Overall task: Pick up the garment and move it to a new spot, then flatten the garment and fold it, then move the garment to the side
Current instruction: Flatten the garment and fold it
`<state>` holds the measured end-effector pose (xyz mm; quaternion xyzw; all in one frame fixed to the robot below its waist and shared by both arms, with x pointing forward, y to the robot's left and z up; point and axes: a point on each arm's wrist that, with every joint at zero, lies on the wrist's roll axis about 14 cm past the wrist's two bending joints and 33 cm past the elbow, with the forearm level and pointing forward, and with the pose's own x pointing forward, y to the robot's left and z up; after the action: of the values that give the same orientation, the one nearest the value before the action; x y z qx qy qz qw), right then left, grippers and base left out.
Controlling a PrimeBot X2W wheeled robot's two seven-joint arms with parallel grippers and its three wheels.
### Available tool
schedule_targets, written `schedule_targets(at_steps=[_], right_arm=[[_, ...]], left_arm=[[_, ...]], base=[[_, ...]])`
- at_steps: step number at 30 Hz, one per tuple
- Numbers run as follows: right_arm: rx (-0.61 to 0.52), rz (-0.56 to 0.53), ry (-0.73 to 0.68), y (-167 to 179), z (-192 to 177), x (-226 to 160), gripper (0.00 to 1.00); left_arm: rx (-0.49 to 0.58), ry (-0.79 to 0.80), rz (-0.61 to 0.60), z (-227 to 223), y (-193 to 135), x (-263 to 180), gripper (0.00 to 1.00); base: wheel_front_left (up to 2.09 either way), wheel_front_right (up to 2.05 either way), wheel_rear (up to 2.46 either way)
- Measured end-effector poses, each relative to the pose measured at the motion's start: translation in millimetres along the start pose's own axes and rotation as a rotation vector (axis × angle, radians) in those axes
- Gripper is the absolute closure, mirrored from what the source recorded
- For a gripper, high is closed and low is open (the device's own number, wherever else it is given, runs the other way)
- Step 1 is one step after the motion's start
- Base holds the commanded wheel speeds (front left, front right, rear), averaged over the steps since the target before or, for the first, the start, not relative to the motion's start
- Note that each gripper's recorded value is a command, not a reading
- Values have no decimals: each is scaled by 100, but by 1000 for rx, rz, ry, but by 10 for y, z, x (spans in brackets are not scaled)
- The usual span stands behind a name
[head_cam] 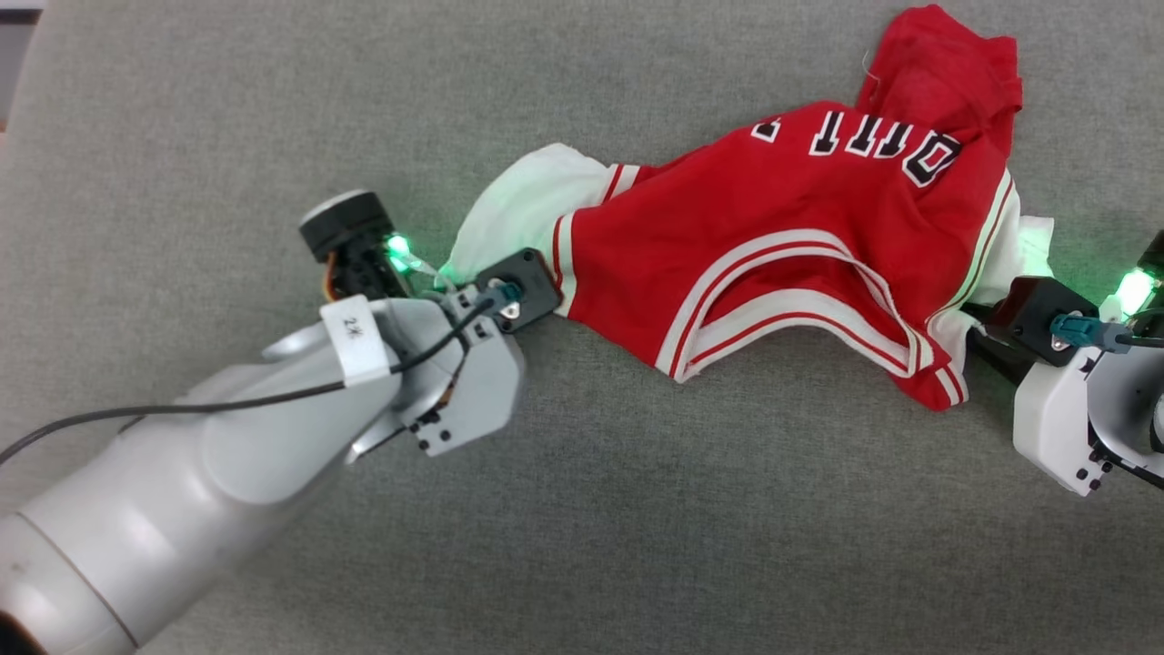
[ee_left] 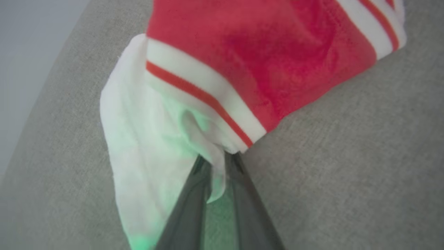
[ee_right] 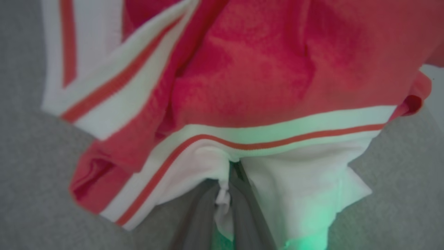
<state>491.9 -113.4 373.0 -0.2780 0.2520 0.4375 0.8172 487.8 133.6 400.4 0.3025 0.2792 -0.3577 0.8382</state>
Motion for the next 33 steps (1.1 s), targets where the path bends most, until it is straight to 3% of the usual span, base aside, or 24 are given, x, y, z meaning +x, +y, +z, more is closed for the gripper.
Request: schedule_targets(at_steps=[7, 10, 15, 23, 24, 29, 33], right_arm=[[65, -55, -40, -85, 83, -166, 100], [136, -114, -72, -219, 104, -325, 100], [235, -235, -181, -585, 290, -632, 100], [316, -387, -343, -1217, 688, -871, 100], [316, -387, -343, -1217, 688, -871, 100], [418, -485, -450, -1740, 1070, -909, 100], [484, -556, -533, -2145, 1353, -980, 100]], left_arm=[[-29, -36, 47, 33, 124, -150, 100], [-93, -102, 66, 137, 194, -243, 100], [-288, -259, 102, 412, 371, -365, 100], [-712, -583, 135, 1046, 823, -441, 100], [-712, -583, 135, 1046, 823, -441, 100], [-938, -766, 201, 1404, 1469, -577, 100], [-1005, -858, 259, 1679, 1886, -615, 100]], base=[[0, 0, 0], [0, 0, 0], [0, 0, 0], [0, 0, 0], [0, 0, 0], [0, 0, 0], [0, 0, 0]])
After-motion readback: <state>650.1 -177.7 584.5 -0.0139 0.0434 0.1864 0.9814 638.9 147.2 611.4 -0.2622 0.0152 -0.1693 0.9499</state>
